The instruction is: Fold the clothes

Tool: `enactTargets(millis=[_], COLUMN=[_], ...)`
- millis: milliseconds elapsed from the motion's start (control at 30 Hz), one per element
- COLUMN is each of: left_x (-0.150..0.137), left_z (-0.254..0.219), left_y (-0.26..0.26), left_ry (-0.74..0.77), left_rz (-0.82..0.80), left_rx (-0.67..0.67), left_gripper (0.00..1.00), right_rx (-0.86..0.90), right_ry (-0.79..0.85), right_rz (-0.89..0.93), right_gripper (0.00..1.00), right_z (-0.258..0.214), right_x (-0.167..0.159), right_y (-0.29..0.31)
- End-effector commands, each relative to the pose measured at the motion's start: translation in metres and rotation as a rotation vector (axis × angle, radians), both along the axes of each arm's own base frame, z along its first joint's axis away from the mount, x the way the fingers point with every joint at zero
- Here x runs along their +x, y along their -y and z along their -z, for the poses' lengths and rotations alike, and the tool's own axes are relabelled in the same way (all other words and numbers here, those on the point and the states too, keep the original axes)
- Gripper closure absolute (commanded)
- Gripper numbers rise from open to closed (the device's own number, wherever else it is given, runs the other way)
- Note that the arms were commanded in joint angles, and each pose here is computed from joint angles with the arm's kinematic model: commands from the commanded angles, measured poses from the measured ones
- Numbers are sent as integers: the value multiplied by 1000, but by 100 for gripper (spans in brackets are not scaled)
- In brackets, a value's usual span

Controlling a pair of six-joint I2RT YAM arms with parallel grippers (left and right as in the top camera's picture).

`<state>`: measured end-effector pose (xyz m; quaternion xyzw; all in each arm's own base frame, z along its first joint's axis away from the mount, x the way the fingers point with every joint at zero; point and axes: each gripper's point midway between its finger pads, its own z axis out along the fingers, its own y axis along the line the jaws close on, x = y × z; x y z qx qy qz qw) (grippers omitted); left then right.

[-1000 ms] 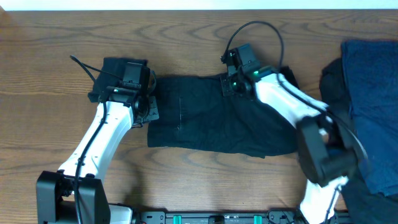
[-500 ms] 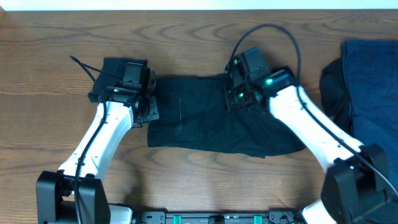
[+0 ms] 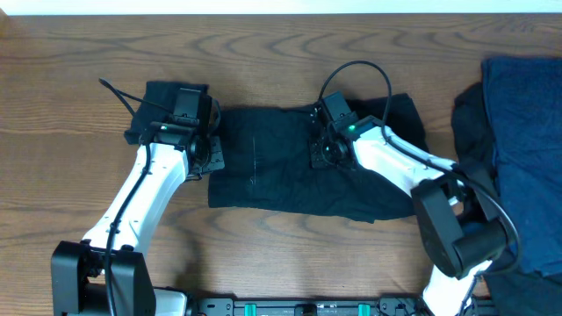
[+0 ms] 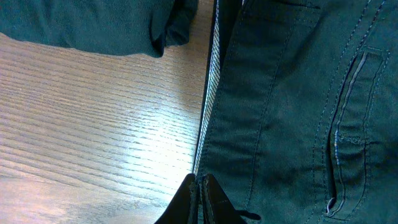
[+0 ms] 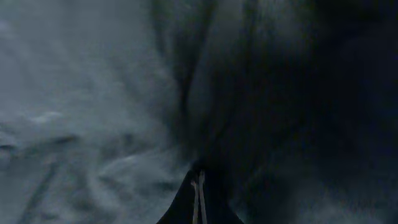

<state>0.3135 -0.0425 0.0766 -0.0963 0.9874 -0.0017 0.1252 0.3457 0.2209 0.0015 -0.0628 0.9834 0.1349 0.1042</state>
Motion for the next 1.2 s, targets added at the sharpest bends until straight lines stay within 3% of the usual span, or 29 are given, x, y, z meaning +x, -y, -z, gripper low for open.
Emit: enactTargets(millis=[0, 100, 300, 467, 767, 1167], left_x=[-5, -5, -5, -5, -5, -6], left_z=[6, 6, 6, 6, 6, 7], left_y=[-2, -3, -3, -3, -3, -3], left_ry=[-22, -22, -22, -22, -22, -26], left_rz=[-9, -9, -9, -9, -9, -9], left_rx=[7, 7, 7, 7, 7, 8], left_gripper=[94, 93, 94, 94, 93, 93], right_rx=[-22, 4, 169, 142, 27, 41], right_ry=[-19, 2, 49, 31, -163, -120], right_rz=[8, 6, -35, -28, -20, 130], right_gripper=[99, 99, 99, 99, 99, 99], right_z=[10, -1, -80, -109, -63, -5], right_x=[-4, 2, 15, -6, -57, -61], right_y=[1, -3, -18, -4, 4, 14])
